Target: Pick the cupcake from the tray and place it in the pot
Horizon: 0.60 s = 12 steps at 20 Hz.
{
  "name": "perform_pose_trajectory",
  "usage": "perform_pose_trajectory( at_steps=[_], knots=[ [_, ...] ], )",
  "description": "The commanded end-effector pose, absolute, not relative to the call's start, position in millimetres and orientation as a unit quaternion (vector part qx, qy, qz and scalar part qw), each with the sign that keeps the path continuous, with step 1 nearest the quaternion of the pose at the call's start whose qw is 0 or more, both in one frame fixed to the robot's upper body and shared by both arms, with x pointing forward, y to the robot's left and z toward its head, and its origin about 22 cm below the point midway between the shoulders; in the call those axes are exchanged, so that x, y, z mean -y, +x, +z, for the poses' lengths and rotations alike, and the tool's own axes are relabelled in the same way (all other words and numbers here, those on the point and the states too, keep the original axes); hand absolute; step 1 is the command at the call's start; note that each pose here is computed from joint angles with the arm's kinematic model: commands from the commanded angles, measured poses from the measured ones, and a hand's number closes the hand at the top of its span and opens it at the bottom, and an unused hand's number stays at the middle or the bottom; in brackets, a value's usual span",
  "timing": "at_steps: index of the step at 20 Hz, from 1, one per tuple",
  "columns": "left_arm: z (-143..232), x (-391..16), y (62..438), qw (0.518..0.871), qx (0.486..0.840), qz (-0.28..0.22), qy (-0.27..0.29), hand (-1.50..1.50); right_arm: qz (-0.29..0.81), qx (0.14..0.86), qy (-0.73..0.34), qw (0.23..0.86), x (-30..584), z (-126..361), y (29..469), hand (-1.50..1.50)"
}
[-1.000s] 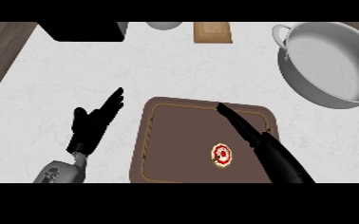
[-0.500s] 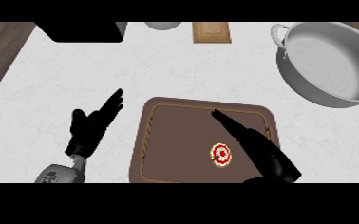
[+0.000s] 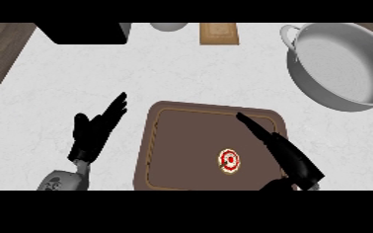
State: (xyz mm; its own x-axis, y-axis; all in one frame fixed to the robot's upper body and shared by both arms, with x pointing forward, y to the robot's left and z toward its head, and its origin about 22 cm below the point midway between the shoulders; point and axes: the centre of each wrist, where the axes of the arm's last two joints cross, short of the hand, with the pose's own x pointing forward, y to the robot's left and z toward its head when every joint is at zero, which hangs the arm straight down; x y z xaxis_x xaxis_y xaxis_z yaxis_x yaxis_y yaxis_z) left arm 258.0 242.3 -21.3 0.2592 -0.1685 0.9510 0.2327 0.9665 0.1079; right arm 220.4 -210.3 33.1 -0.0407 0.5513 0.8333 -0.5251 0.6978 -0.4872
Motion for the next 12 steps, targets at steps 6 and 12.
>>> perform_pose_trajectory(
  at_steps=[6, 12],
  knots=[
    [-18, -252, 253, 0.791, 0.598, -0.129, -0.021, 0.0, 0.312, 0.633, 0.103, 0.701, 219, 4, 217, -1.5],
    [-14, -234, 261, 0.794, 0.591, -0.136, -0.029, 0.0, 0.286, 0.615, 0.136, 0.722, 219, -17, 250, -1.5]
  ],
)
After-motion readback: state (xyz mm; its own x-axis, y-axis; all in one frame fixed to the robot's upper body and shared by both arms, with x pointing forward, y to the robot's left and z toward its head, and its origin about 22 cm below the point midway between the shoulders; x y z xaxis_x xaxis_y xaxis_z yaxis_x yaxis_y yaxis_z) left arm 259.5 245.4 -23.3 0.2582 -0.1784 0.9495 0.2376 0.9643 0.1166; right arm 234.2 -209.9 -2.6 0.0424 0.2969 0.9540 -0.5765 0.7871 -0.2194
